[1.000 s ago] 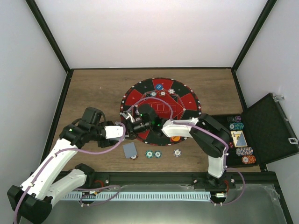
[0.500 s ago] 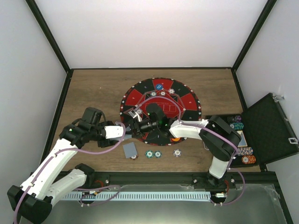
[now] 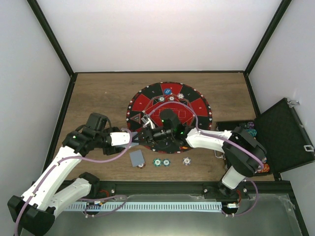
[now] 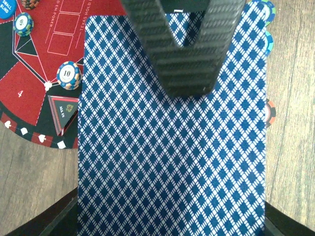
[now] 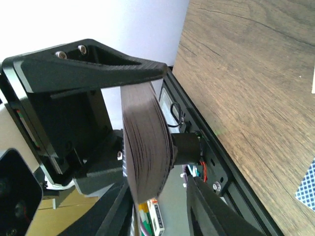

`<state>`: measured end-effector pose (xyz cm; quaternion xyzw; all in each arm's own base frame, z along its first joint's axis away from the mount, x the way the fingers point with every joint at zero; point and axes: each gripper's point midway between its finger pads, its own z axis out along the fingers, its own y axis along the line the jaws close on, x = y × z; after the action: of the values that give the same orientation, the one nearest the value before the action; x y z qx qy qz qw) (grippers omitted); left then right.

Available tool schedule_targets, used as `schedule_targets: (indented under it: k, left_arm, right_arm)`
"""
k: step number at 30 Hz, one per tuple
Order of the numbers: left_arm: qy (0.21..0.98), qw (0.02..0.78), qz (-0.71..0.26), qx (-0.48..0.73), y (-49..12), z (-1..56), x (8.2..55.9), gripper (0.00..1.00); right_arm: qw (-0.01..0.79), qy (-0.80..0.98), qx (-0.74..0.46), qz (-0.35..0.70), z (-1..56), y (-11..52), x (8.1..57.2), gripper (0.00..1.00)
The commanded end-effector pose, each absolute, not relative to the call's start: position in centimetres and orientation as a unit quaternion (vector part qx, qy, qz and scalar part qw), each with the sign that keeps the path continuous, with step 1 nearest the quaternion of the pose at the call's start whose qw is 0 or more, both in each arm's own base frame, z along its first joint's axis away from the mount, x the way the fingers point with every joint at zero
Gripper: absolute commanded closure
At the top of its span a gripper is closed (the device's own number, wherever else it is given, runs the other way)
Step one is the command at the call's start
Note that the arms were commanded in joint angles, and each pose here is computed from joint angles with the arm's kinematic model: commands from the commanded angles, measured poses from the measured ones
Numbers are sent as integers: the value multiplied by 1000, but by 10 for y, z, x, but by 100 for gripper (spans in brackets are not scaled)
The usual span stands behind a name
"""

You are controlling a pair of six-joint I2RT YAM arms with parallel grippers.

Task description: Distribute texas hold em gaming equipment

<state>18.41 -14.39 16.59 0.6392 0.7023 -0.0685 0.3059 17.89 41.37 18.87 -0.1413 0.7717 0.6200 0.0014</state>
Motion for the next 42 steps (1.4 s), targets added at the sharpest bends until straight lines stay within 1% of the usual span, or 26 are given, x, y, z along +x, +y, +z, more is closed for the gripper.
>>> schedule_targets:
  k: [1, 8, 10, 13, 19, 23, 26, 37, 42]
  left_arm:
    - [695, 325, -66, 638, -146, 173, 187, 96]
    - [697, 323, -66, 636, -146, 173, 188, 96]
    - [699, 320, -62, 636, -144, 171, 188, 96]
    - [703, 314, -54, 636, -141, 167, 188, 96]
    - [708, 307, -48, 635, -137, 162, 187, 96]
    - [710, 304, -48, 634, -137, 162, 187, 96]
    - [708, 305, -47, 635, -137, 163, 187, 96]
    - [711, 307, -60, 630, -140, 169, 185, 96]
    - [711, 306, -59, 630, -140, 170, 186, 96]
  right_arm:
    - [15, 774, -137, 618, 198, 403, 179, 72]
    - [20, 766, -139, 628, 213, 401, 178, 96]
    - [19, 762, -139, 632, 217, 400, 179, 99]
    - [25, 760, -138, 635, 223, 393, 185, 99]
    - [54, 764, -125, 630, 233, 363, 217, 99]
    - [73, 775, -112, 617, 226, 342, 244, 99]
    - [77, 791, -101, 599, 207, 335, 274, 99]
    - [58, 830, -90, 547, 139, 389, 379, 99]
    - [53, 847, -96, 520, 118, 415, 407, 99]
